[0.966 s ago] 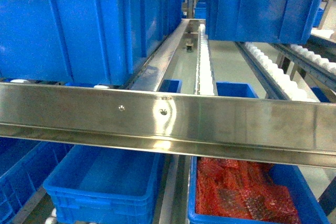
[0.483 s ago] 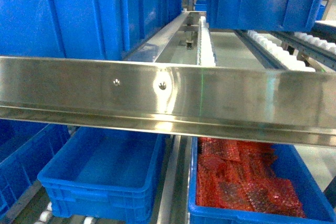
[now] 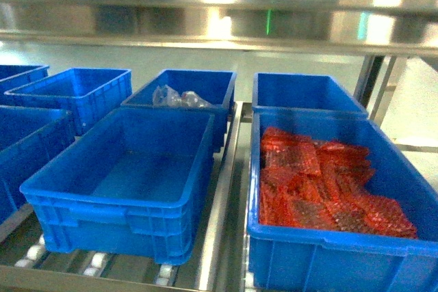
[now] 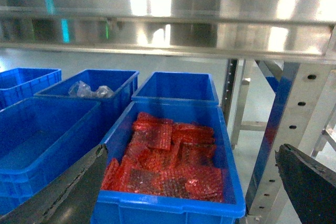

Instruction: Pick blue part to blue bin on bottom shelf

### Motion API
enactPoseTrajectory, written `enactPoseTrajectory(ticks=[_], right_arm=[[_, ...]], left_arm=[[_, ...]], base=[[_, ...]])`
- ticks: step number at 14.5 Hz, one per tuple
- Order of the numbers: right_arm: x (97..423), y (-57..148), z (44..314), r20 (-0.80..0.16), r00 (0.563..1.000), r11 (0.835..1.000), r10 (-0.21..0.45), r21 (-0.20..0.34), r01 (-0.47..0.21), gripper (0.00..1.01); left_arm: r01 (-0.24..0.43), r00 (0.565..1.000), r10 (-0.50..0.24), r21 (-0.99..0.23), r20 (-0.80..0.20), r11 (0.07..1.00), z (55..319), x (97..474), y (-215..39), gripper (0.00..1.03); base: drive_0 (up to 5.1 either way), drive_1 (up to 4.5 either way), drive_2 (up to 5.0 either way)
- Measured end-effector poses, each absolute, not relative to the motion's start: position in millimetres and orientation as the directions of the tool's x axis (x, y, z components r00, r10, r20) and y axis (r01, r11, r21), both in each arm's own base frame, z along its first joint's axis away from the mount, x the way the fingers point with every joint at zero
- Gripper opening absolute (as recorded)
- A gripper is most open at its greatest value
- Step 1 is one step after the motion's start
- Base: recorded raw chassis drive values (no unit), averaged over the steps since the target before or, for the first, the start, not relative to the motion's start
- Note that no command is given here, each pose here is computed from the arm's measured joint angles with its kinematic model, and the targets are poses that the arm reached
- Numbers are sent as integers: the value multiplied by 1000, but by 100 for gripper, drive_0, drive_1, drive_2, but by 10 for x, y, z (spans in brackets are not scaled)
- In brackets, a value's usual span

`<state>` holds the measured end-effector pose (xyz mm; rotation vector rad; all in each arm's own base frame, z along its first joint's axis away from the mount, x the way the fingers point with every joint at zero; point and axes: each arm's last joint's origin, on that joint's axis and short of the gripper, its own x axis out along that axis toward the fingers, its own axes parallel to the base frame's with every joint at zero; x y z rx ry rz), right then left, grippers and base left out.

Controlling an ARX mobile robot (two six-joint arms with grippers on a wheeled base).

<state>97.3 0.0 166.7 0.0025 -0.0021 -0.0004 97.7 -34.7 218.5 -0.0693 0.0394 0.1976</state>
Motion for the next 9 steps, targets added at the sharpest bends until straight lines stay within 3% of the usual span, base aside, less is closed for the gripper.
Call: enactPoseTrajectory(ticks=[9], right_arm=[[973, 0, 1666, 1, 1000, 1000, -1, 3, 1, 98]], left_arm=[[-197, 980, 194, -64, -47, 978, 2184, 977, -347, 43]], base=[[0, 0, 0]])
